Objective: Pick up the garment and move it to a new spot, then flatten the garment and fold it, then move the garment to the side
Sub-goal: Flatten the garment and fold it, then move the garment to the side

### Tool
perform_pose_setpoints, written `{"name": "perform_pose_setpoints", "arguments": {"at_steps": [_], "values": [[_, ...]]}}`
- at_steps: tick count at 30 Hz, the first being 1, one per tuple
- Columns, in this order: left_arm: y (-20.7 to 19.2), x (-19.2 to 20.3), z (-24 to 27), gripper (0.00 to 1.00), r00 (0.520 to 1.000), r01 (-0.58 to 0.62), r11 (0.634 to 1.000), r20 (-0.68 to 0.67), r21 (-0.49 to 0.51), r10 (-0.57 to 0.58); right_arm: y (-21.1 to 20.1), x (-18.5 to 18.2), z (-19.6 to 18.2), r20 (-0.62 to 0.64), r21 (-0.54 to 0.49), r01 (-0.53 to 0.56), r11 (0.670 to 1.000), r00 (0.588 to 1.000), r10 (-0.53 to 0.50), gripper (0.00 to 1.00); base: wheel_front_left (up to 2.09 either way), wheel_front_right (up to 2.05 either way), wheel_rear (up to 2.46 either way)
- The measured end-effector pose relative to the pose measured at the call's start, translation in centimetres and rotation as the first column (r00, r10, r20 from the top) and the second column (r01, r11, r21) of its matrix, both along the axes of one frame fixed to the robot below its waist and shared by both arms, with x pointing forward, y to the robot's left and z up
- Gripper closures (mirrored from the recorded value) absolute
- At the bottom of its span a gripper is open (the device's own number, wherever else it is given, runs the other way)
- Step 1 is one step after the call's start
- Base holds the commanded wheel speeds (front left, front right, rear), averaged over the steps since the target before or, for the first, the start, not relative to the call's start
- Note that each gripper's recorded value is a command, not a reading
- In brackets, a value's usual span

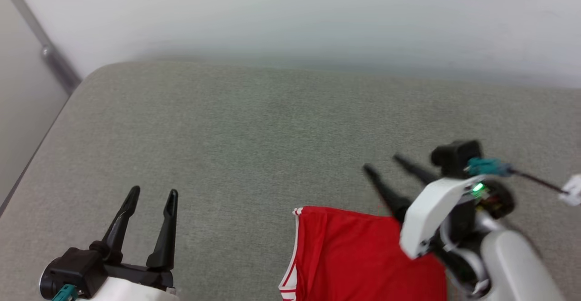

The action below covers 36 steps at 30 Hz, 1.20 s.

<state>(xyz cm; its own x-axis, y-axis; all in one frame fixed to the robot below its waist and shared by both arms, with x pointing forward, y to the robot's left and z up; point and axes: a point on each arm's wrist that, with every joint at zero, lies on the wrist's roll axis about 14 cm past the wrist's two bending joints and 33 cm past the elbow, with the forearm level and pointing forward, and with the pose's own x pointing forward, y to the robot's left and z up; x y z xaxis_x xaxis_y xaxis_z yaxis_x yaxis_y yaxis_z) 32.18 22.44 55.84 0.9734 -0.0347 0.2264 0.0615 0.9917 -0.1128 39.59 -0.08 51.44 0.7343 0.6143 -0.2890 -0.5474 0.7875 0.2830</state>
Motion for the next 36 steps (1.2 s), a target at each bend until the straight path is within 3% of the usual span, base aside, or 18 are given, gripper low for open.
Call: {"name": "perform_pose_setpoints", "arguments": {"at_steps": [5, 9, 16, 23, 36], "values": [[-0.9, 1.3, 0.5, 0.00, 1.000, 0.021, 1.000, 0.020, -0.010, -0.021, -7.2, 3.4, 3.9, 0.302, -0.183, 0.177, 0.967, 0.946, -0.116, 0.00, 0.00, 0.00, 0.00], [-1.5, 2.2, 0.7, 0.00, 0.999, 0.031, 0.999, 0.030, -0.024, -0.031, -12.1, 4.2, 6.1, 0.464, -0.226, 0.305, 0.925, 0.869, -0.174, 0.00, 0.00, 0.00, 0.00], [-2.7, 3.1, 1.0, 0.00, 0.997, 0.057, 0.997, 0.047, -0.058, -0.054, -17.5, 2.4, 6.4, 0.570, -0.177, 0.441, 0.880, 0.775, -0.274, 0.00, 0.00, 0.00, 0.00], [-2.9, 3.2, 0.7, 0.00, 0.998, 0.058, 0.997, 0.037, -0.055, -0.056, -19.1, 0.3, 6.8, 0.608, -0.029, 0.505, 0.863, 0.694, -0.386, 0.00, 0.00, 0.00, 0.00], [-3.0, 2.6, -0.2, 0.00, 0.999, 0.047, 0.999, 0.010, -0.026, -0.046, -17.3, -1.4, 4.6, 0.550, 0.063, 0.491, 0.869, 0.709, -0.441, 0.00, 0.00, 0.00, 0.00]]}}
